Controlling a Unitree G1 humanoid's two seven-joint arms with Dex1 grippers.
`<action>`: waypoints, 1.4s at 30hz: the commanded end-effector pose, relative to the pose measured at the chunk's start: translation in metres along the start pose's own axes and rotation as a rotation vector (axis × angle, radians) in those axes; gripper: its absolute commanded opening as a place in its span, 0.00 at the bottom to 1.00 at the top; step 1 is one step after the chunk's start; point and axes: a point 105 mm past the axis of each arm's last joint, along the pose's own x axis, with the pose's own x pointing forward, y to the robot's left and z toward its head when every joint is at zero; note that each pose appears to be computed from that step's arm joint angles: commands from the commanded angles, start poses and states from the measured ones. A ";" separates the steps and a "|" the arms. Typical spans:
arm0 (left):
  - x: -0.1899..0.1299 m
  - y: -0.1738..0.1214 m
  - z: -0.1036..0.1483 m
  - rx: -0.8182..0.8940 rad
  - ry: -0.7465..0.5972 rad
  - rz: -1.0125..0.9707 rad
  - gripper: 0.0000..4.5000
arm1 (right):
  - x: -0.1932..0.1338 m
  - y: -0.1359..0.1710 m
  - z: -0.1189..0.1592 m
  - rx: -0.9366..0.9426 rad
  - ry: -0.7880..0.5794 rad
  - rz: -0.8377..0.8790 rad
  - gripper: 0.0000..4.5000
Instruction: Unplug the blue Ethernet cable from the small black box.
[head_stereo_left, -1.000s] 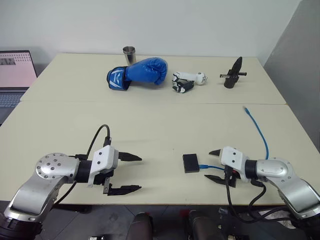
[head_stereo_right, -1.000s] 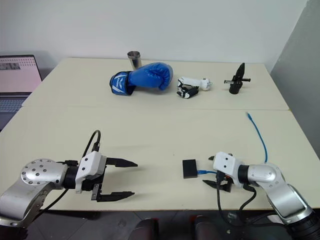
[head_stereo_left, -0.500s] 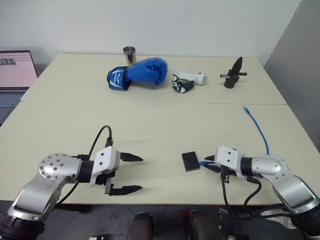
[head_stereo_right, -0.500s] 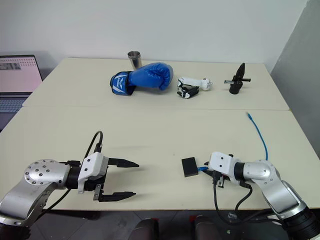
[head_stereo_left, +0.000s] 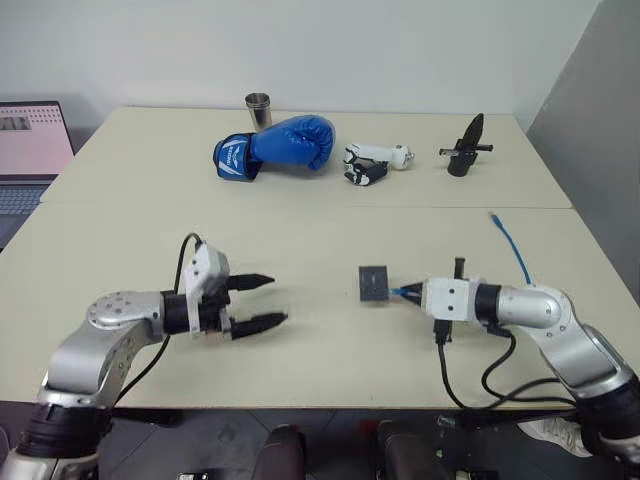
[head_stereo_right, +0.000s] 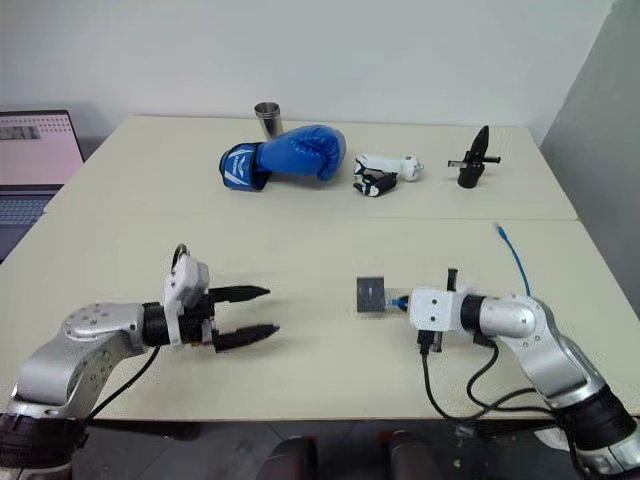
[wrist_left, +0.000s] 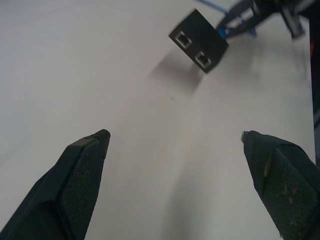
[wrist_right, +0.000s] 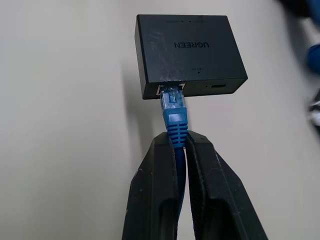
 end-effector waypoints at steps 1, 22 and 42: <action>0.002 -0.004 0.023 -0.145 -0.113 -0.030 1.00 | 0.004 -0.018 0.021 -0.142 -0.073 -0.084 0.00; 0.027 -0.027 0.049 -0.349 -0.204 -0.245 1.00 | 0.012 -0.038 0.078 -0.361 -0.260 -0.157 0.00; 0.032 -0.031 0.050 -0.333 -0.183 -0.282 0.44 | 0.014 -0.031 0.082 -0.401 -0.290 -0.139 0.00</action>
